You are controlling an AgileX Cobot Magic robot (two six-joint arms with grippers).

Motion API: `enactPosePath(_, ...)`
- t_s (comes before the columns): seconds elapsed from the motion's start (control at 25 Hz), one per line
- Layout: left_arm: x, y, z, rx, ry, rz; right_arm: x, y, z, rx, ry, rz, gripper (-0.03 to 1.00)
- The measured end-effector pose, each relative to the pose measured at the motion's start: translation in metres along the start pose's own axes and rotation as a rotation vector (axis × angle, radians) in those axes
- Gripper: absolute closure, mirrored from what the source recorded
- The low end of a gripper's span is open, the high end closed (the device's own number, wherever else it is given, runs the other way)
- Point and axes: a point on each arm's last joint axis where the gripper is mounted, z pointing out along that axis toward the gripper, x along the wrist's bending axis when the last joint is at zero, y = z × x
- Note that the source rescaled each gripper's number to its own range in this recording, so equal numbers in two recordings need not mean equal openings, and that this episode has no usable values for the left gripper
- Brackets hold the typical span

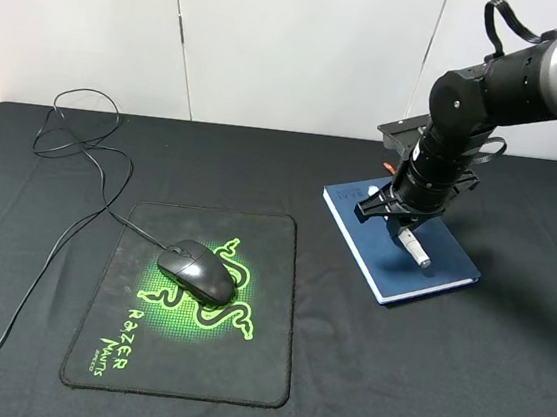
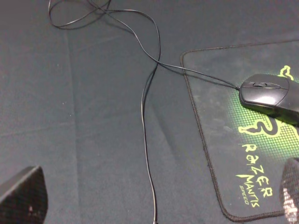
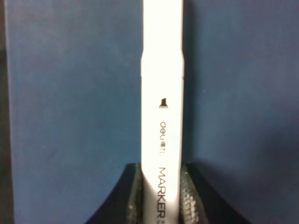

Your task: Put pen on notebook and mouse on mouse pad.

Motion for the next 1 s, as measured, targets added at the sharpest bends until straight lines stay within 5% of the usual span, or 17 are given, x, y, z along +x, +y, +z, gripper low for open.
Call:
enactPosePath(0.08,0.000,0.000,0.000,0.000,0.000,0.000,0.000,0.000,0.000,-0.001,0.000,-0.006,0.73)
enactPosePath(0.2,0.000,0.000,0.000,0.000,0.000,0.000,0.000,0.000,0.000,-0.005,0.000,-0.013,0.17)
enactPosePath(0.28,0.000,0.000,0.000,0.000,0.000,0.000,0.000,0.002,0.000,-0.019,0.000,-0.015,0.04)
enactPosePath(0.72,0.000,0.000,0.000,0.000,0.000,0.000,0.000,0.002,-0.003,-0.026,0.002,-0.011,-0.03)
enactPosePath(1.0,0.000,0.000,0.000,0.000,0.000,0.000,-0.003,-0.003,-0.047,-0.055,-0.002,0.003,-0.03)
